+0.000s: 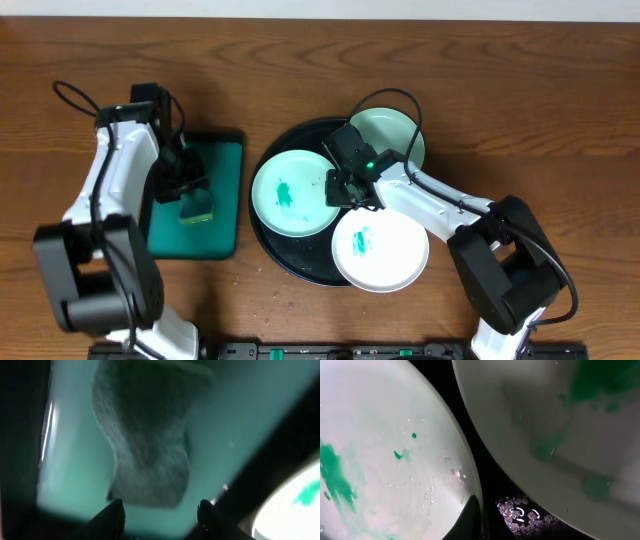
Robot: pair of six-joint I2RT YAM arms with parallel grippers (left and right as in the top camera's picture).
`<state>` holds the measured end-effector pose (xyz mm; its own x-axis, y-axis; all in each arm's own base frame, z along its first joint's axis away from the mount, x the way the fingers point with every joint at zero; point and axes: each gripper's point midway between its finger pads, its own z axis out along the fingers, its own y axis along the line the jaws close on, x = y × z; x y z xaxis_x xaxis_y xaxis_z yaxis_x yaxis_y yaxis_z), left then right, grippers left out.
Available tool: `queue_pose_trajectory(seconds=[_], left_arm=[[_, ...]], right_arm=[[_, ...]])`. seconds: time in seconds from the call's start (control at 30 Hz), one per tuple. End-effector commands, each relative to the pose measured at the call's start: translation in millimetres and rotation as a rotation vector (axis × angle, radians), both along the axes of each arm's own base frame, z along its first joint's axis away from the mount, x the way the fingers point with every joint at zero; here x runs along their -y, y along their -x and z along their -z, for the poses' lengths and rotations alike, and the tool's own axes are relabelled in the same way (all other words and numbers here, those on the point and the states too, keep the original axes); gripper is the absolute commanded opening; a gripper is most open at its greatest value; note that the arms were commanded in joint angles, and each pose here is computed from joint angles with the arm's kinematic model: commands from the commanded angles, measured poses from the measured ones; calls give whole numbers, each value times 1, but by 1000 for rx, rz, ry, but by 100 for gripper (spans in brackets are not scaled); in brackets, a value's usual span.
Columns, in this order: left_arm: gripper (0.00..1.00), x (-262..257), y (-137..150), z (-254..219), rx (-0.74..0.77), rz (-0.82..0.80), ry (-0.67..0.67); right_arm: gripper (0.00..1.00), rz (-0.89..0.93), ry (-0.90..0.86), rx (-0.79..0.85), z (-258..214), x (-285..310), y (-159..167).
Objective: Clean dirty plates on tray and stack at the side
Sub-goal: 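Grasp the green sponge with the left gripper and lift it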
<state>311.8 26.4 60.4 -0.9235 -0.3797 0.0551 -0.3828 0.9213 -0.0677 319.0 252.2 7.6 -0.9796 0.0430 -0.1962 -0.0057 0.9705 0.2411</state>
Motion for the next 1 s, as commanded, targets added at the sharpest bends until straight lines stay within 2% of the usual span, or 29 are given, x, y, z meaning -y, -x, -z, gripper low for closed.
queue_pose_trajectory(seconds=[0.0,0.1,0.37,0.5,0.6,0.67,0.7,0.77,0.97], left_arm=[[46,-13,4,18,-53,-81,-8],[42,-18,4,26,-67,-95,-7],[42,-20,3,50,-108,-63,4],[36,-19,3,63,-128,-59,16],[36,-16,1,68,-130,-62,36],[20,-13,2,68,-134,-64,53],[19,-10,2,67,-135,-66,71],[7,-7,1,67,-130,-67,88],[7,-8,-4,58,-102,-66,84]], right_arm=[[1,-47,3,-6,0,-5,8],[1,-50,7,-9,1,-4,8],[1,-50,14,-19,2,-3,11],[1,-50,21,-29,2,-1,13],[1,-50,23,-32,3,0,14],[1,-50,24,-34,3,0,14],[1,-49,25,-34,3,0,14],[1,-49,27,-36,3,0,15],[1,-50,31,-43,4,2,16]])
